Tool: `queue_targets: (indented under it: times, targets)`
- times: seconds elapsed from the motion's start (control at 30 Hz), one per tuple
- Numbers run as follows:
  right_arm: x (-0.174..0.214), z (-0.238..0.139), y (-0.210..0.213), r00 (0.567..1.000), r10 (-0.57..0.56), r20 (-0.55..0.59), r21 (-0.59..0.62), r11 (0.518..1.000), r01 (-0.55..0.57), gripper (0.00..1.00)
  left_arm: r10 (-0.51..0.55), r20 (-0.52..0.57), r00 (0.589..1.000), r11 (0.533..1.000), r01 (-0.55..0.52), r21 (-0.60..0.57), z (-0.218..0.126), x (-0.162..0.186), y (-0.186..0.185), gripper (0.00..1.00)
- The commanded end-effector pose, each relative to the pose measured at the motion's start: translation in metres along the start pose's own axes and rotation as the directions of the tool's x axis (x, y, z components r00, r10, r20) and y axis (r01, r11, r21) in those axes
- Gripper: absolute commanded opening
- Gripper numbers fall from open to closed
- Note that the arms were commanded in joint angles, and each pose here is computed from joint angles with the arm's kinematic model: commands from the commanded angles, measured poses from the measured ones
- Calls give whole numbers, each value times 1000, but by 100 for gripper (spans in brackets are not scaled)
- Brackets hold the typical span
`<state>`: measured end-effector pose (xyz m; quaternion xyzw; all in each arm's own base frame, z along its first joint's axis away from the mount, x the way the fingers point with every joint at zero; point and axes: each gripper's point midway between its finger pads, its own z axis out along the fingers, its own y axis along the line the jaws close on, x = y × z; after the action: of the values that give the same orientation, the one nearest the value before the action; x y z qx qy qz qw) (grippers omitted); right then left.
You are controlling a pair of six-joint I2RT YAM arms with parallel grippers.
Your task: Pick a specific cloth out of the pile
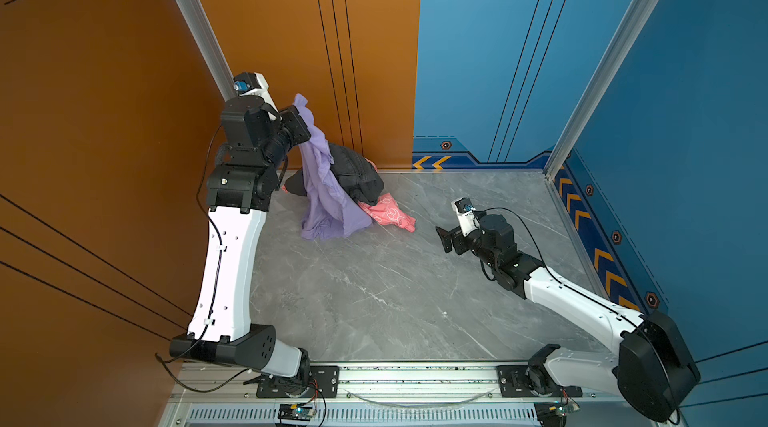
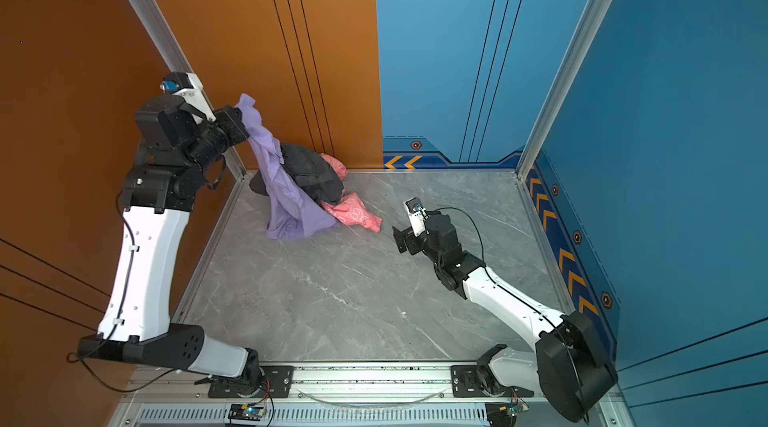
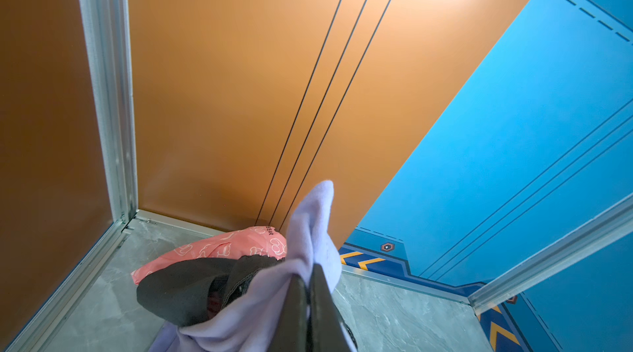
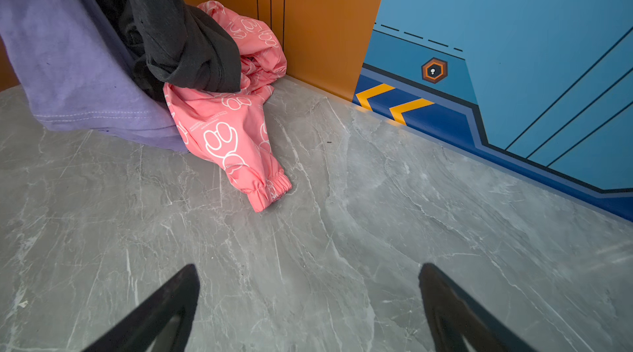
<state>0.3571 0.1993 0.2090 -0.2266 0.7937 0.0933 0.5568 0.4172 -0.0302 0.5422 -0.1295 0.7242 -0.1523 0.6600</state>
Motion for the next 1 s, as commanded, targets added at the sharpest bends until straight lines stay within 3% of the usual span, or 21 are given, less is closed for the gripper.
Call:
queue_targets:
  times: [0.0,0.2,0.33,0.5,0.57,0.63,0.7,0.77,0.8,0.83,0.9,0.97]
  targets:
    - [2,-2,-8,1000,23,13,40,999,-24,100,20,223,975,982,-62,180,-30,-73,-46,0]
    - [-9,7,-18,998,56,17,31,998,-57,100,21,243,970,932,-107,346,-22,-94,-89,0]
    - [-16,10,-22,998,64,13,24,998,-65,100,14,183,983,913,-88,399,-4,-71,-110,0]
    - [-20,8,-24,998,63,18,19,998,-63,100,113,-50,992,892,-79,446,30,25,-138,0]
    - [-20,6,-26,998,65,20,28,997,-66,100,175,-180,968,891,-77,448,37,75,-142,0]
    - [-20,3,-29,997,71,22,42,997,-72,100,260,-314,913,885,-96,455,39,132,-142,2]
    - [-19,-2,-33,996,87,23,69,994,-89,100,343,-464,817,883,-113,456,34,198,-135,12]
    - [-16,-7,-39,994,105,22,102,989,-107,100,350,-581,735,893,-75,443,25,246,-127,46]
    - [-13,-10,-42,993,116,21,120,986,-118,100,325,-630,705,906,-43,420,19,263,-121,59]
    - [-9,-13,-44,992,123,19,134,983,-124,100,304,-658,688,918,-26,397,14,272,-116,67]
    - [-2,-19,-48,991,132,11,156,979,-132,100,288,-683,671,933,-36,358,0,281,-101,96]
    - [6,-25,-51,990,141,3,174,975,-140,100,278,-678,681,949,-86,303,-12,279,-80,98]
